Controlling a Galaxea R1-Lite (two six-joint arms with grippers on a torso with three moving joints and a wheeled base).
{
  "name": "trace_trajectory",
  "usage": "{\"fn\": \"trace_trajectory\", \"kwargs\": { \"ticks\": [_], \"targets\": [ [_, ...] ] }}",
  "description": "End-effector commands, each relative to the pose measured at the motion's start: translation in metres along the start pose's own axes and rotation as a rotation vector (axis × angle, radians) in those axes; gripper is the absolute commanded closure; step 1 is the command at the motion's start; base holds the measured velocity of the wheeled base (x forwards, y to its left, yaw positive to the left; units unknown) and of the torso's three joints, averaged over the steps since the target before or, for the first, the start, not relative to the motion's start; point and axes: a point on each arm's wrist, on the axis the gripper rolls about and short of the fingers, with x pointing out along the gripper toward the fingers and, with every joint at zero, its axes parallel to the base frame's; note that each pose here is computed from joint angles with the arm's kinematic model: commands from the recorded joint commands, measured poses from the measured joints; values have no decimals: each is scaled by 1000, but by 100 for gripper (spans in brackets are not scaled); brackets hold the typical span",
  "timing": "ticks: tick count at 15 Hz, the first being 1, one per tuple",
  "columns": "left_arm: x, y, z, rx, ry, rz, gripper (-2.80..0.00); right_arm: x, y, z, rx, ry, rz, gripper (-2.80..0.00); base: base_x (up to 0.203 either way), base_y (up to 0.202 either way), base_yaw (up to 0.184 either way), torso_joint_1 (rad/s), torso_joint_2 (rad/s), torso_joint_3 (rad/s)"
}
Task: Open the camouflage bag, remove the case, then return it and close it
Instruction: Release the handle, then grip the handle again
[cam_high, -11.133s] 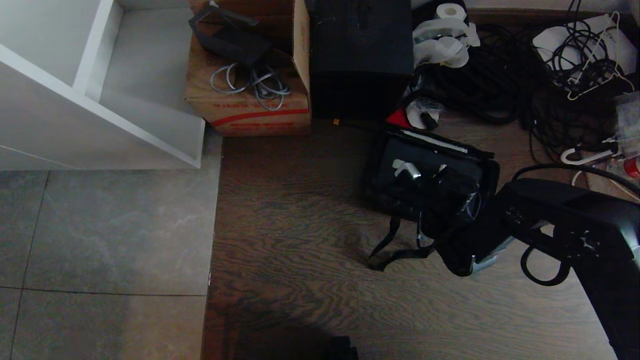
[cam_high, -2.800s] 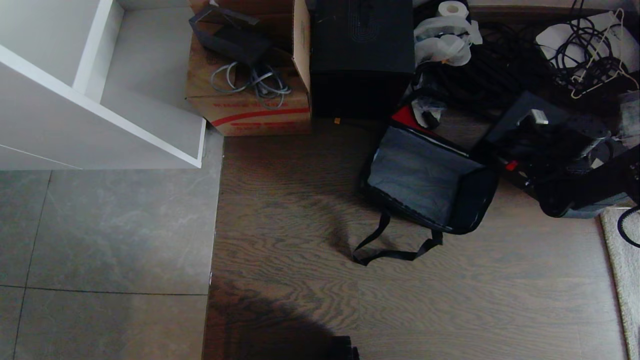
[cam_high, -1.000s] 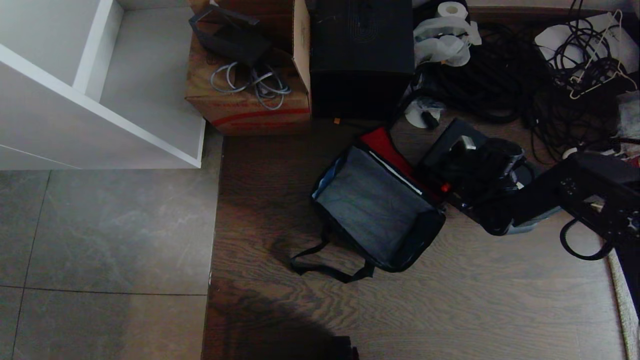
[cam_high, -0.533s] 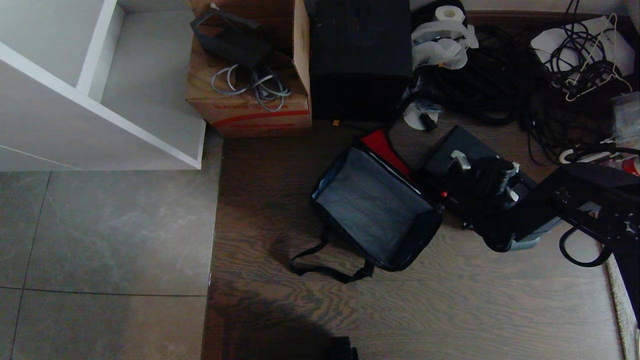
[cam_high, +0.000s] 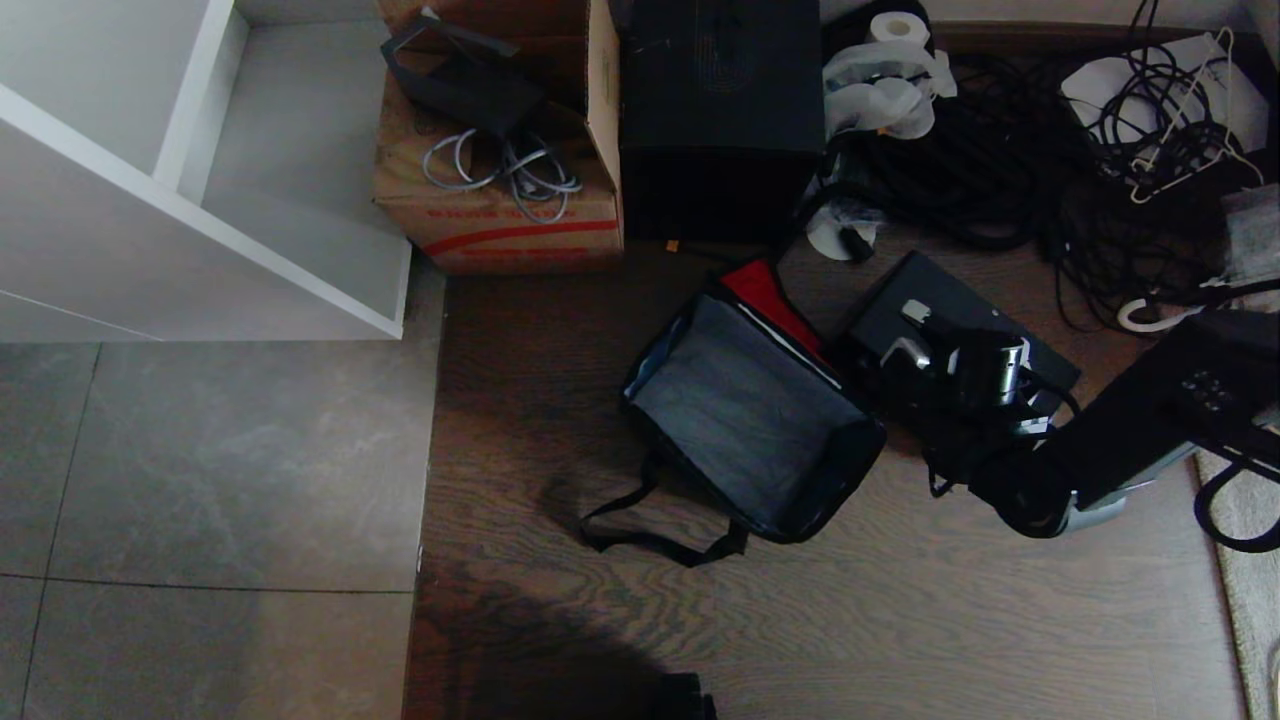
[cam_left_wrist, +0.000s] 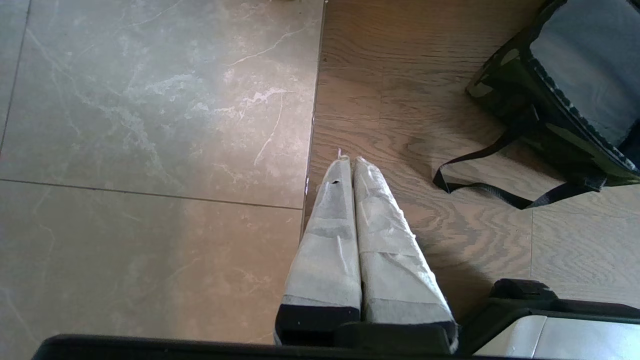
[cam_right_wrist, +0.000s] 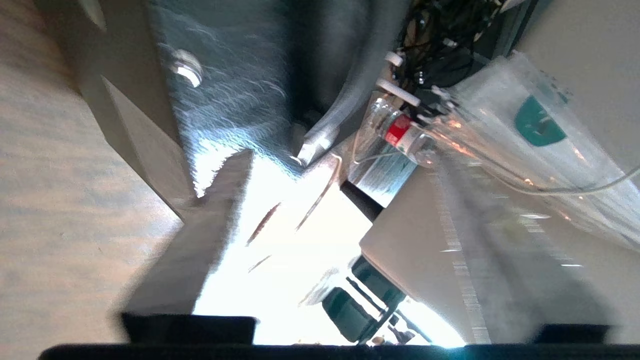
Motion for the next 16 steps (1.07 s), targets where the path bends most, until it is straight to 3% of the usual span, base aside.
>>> {"fn": "trace_trajectory", "kwargs": {
  "ticks": [1,4,7,11,14,16],
  "targets": [
    [1,0,-3,0,10,1,0,-24,-42,-11,27,-34,-7,0,0,0,0,0,0,0],
    [1,0,-3,0,10,1,0,-55,-81,-39,51,-57,-14,0,0,0,0,0,0,0],
    [1,0,-3,1,8,1,0,-95,-119,-85,101,-74,-41,0,0,0,0,0,0,0],
    [1,0,-3,0,8,1,0,-152,-159,-160,287,-87,-103,0,0,0,0,0,0,0],
    [1,0,-3,0,10,1,0,-185,-156,-215,410,-58,-69,0,0,0,0,0,0,0],
    [1,0,-3,1,10,1,0,-202,-136,-249,512,-31,87,0,0,0,0,0,0,0]
  ]
}}
